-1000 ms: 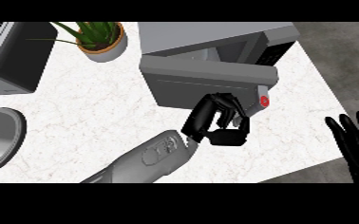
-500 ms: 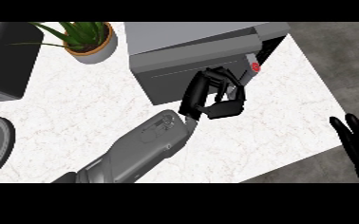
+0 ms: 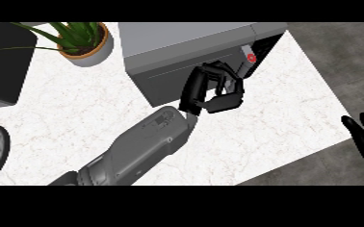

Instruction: Pick up the milk, place it into the microwave and close the microwave

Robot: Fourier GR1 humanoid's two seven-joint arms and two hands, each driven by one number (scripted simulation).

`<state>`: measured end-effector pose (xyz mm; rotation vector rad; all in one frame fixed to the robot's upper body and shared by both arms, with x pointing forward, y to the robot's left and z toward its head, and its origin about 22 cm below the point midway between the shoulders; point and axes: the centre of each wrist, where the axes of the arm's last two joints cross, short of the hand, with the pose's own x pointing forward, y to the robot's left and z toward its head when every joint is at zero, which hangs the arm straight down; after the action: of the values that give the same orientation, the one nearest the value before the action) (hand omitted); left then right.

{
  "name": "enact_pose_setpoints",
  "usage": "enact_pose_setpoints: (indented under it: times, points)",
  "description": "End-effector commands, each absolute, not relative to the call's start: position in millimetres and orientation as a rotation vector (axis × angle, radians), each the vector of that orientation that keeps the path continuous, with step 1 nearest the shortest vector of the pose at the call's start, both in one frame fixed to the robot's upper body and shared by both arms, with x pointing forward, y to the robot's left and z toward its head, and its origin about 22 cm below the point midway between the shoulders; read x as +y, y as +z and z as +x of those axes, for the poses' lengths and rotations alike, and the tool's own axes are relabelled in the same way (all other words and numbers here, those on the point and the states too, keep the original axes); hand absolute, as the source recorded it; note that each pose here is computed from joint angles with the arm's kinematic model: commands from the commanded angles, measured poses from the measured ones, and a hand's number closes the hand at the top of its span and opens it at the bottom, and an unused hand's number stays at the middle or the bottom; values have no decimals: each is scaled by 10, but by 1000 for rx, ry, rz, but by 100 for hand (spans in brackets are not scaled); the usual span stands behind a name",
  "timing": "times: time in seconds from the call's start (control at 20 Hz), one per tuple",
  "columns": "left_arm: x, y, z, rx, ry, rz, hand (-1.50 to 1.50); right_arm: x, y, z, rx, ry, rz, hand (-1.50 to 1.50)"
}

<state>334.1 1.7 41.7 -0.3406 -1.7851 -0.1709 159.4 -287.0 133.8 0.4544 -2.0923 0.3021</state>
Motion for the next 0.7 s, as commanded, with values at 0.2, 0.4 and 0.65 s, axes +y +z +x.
enact_pose_setpoints:
  times: [0.2,0.4,0.65]
  points:
    - [51,485,3522,-1819,-123,-321,150,-2877,1448,1609,-2110,319,484,-150]
    - [53,475,3536,-1835,-123,-323,150,-2887,1477,1598,-2104,304,488,-150]
    - [57,449,3527,-1840,-101,-327,150,-2920,1539,1621,-2118,310,489,-150]
